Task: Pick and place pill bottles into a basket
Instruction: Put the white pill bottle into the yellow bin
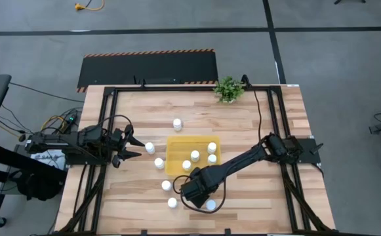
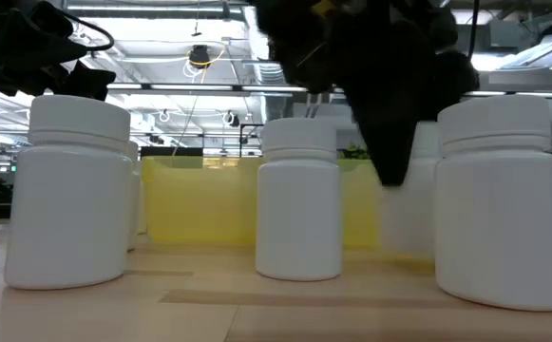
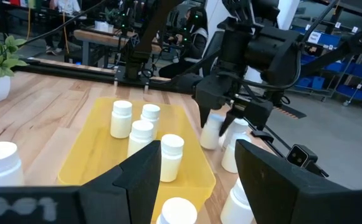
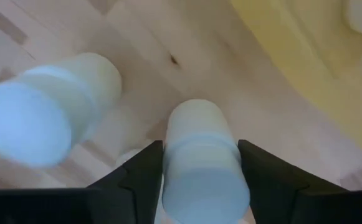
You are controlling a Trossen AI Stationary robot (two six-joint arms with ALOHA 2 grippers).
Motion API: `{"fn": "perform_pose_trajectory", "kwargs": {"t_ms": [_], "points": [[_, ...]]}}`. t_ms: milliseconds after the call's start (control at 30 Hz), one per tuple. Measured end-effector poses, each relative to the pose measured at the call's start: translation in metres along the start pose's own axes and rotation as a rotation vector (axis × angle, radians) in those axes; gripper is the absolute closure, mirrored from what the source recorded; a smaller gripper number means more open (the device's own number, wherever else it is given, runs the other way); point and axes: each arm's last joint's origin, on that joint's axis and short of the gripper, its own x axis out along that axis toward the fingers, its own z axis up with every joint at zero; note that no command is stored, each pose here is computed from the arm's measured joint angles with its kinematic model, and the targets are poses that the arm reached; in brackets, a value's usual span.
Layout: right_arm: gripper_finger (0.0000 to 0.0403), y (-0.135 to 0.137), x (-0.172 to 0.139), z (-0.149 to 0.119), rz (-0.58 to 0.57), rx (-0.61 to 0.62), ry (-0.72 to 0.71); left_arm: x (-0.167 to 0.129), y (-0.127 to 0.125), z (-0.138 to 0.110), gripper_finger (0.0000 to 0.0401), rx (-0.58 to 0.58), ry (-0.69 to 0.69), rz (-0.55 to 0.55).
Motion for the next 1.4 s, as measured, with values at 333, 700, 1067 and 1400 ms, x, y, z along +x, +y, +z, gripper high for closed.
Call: {"fn": "perform_pose_trajectory", "kwargs": {"t_ms": [333, 700, 1067, 1400], "points": [[0.0225, 0.001, -0.034, 0.002, 0.02, -0.017, 0.0, 0.0, 0.0, 0.0, 0.0207, 0.0, 0.001, 0.001], [0.0228, -0.016, -0.075, 0.021, 0.028, -0.058, 0.011, 0.0, 0.0, 0.0, 0.0207, 0.003, 0.001, 0.001], [0.0227, -0.041, -0.088, 0.061, 0.057, -0.091, -0.013, 0.0, 0.0, 0.0, 0.0207, 0.005, 0.001, 0.002], [0.0224, -0.054, -0.088, 0.082, 0.026, -0.108, -0.067, 0.0, 0.0, 0.0, 0.0207, 0.003, 0.001, 0.002]]}}
